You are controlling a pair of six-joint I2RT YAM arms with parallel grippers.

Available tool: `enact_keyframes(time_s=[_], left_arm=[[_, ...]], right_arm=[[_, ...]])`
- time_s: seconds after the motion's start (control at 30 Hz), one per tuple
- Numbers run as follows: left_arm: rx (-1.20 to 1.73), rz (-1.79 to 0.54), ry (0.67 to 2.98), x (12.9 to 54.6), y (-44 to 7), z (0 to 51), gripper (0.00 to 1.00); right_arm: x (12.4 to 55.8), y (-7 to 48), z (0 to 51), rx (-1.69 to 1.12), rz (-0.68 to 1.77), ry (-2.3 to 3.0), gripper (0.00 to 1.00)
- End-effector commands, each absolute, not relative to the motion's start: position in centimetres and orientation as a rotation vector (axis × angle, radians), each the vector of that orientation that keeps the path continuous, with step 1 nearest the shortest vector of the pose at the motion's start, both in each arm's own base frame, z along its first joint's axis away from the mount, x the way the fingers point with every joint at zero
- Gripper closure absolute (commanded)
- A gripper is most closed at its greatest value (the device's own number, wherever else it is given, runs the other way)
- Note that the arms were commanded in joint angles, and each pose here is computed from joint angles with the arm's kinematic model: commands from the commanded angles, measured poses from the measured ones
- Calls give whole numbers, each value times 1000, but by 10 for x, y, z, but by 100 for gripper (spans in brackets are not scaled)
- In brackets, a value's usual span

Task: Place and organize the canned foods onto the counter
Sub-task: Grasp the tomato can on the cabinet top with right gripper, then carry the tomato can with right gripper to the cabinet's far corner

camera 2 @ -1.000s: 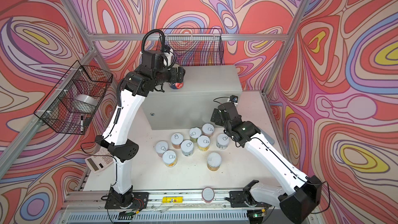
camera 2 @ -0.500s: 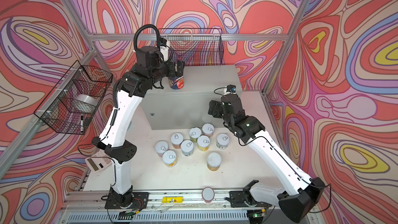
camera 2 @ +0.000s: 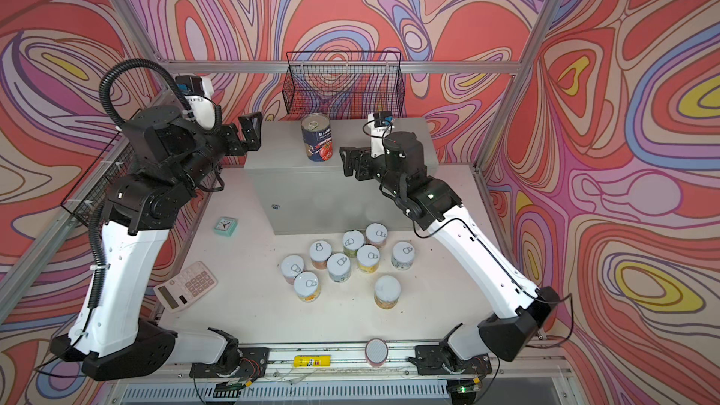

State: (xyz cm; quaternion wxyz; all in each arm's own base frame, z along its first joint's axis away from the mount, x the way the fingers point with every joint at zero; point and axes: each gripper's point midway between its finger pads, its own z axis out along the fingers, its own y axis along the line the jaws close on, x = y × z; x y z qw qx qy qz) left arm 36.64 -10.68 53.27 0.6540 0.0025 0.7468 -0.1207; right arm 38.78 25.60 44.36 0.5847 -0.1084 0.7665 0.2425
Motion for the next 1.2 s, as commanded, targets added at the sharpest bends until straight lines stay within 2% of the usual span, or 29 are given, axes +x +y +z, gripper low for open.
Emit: enact_keyframes(time_s=[0.0, 0.23, 0.5, 0.97, 1.17], left_arm=[[-7, -378, 1797, 391, -117, 486, 4], [-18, -442, 1861, 411, -118, 454, 7], [-8, -490, 1903, 432, -128, 431, 8], [-12, -505, 1930, 448, -130, 414, 9], [-10, -509, 1937, 452, -131, 411, 10]], right_arm=[[387, 282, 457, -358, 570, 1729, 2], [396, 316, 448, -422, 532, 1720, 2], [436, 330, 421, -392, 410, 1775, 2], [476, 353, 402, -338, 384, 1731, 2], [480, 349, 412, -295, 367, 1685, 14]])
